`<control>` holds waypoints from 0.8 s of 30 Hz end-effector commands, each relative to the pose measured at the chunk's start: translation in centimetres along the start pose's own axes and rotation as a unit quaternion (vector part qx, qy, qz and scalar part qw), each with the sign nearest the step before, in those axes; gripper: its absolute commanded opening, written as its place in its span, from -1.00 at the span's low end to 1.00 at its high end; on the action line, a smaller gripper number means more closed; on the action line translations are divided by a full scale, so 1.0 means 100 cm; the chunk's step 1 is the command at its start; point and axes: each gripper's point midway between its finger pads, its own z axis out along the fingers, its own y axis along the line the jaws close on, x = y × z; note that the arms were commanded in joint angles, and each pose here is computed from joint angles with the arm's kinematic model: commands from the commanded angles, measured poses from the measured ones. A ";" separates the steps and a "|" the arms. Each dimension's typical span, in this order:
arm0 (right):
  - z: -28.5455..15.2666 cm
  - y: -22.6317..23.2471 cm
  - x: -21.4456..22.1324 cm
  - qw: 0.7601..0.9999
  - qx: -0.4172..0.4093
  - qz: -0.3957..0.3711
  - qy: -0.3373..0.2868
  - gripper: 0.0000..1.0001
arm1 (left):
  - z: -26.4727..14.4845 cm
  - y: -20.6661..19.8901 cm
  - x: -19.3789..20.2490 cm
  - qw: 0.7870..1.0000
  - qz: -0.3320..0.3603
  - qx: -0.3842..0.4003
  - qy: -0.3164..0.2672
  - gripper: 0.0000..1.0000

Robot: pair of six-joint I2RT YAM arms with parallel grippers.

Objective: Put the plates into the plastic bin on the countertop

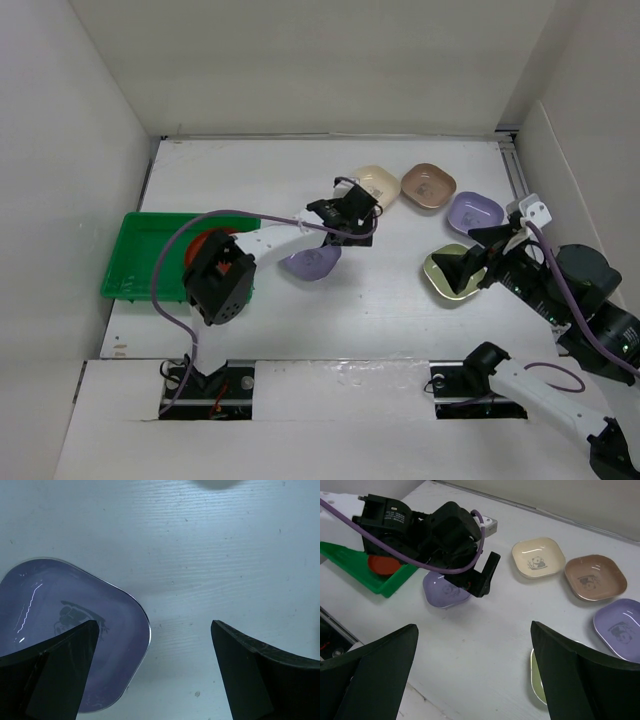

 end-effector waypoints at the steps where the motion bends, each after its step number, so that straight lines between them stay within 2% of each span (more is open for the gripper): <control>1: -0.005 -0.001 -0.013 1.000 0.002 -0.004 -0.028 1.00 | -0.002 -0.010 -0.001 1.000 0.008 0.030 -0.004 0.87; 5: -0.003 -0.001 -0.010 1.000 0.003 -0.005 -0.024 1.00 | 0.013 -0.008 0.021 0.999 0.023 0.017 0.019 0.64; 10: -0.003 -0.001 -0.010 1.000 0.003 -0.005 -0.023 1.00 | 0.034 -0.003 0.049 0.998 0.034 0.008 0.051 -0.07; 14: -0.006 -0.001 -0.011 1.000 0.002 -0.005 -0.028 1.00 | 0.047 -0.002 0.068 0.997 0.041 0.001 0.071 -0.21; 18: -0.008 -0.001 -0.014 0.999 0.002 -0.004 -0.033 1.00 | 0.048 0.001 0.067 0.997 0.040 -0.014 0.069 -1.00; 22: -0.008 -0.001 -0.014 0.999 0.002 -0.004 -0.033 1.00 | 0.022 -0.003 0.026 0.999 0.026 -0.022 0.028 -1.00; 24: -0.008 -0.001 -0.014 0.999 0.002 -0.004 -0.033 1.00 | -0.006 -0.007 -0.013 1.000 0.010 -0.019 -0.020 -1.00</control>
